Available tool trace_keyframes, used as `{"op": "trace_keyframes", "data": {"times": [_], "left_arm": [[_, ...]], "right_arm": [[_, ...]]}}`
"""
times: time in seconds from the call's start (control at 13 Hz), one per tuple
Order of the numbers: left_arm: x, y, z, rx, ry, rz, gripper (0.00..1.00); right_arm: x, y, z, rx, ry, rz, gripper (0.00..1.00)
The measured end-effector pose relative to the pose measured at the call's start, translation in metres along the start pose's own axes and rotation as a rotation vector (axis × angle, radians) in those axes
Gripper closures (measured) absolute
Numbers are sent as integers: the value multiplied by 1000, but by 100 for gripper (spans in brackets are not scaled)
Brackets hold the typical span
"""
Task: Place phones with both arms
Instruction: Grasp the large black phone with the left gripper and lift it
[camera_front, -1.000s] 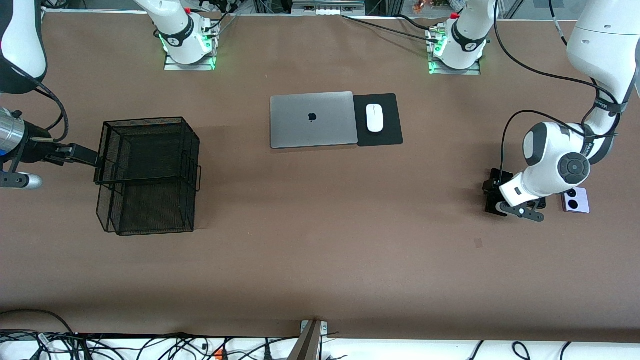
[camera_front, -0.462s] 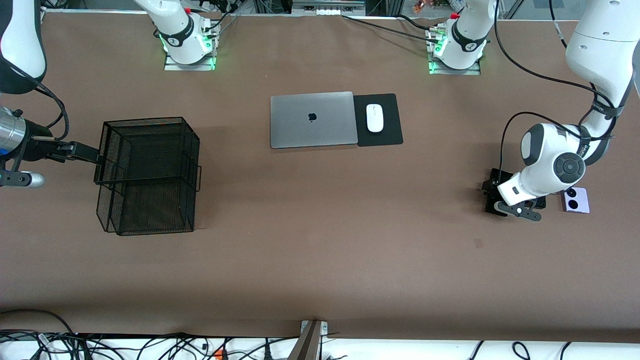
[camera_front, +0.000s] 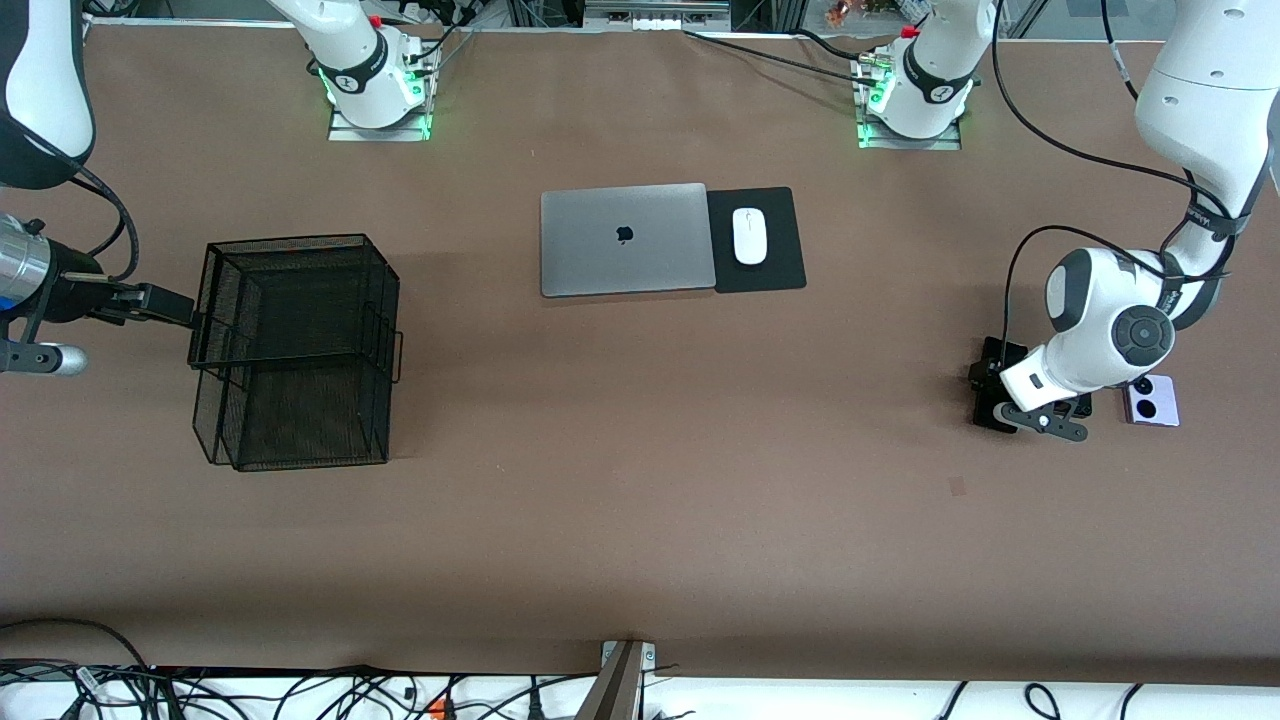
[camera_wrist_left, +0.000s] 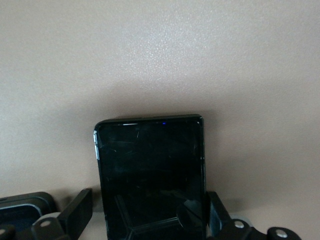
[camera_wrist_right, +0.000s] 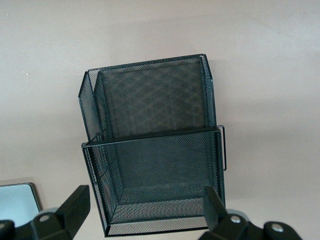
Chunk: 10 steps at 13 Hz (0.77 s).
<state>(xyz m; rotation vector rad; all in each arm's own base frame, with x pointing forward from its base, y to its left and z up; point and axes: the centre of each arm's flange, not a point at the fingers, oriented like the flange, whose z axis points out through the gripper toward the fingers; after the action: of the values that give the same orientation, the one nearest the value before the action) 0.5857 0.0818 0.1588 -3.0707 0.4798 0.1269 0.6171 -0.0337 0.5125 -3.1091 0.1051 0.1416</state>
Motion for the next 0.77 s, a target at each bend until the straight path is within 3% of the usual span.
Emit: {"op": "trace_keyframes", "data": {"times": [0.38,0.54,0.62,0.77], "left_arm": [[0,0,0,0,0,0,1],[1,0,-1,0,2,0,7],[1,0,-3,2,5,-1,16],[1,0,-4,3,5,-1,19]], "right_arm": [[0,0,0,0,0,0,0],[0,0,0,0,0,0,0],[0,0,0,0,0,0,0],[0,0,0,0,0,0,0]]}}
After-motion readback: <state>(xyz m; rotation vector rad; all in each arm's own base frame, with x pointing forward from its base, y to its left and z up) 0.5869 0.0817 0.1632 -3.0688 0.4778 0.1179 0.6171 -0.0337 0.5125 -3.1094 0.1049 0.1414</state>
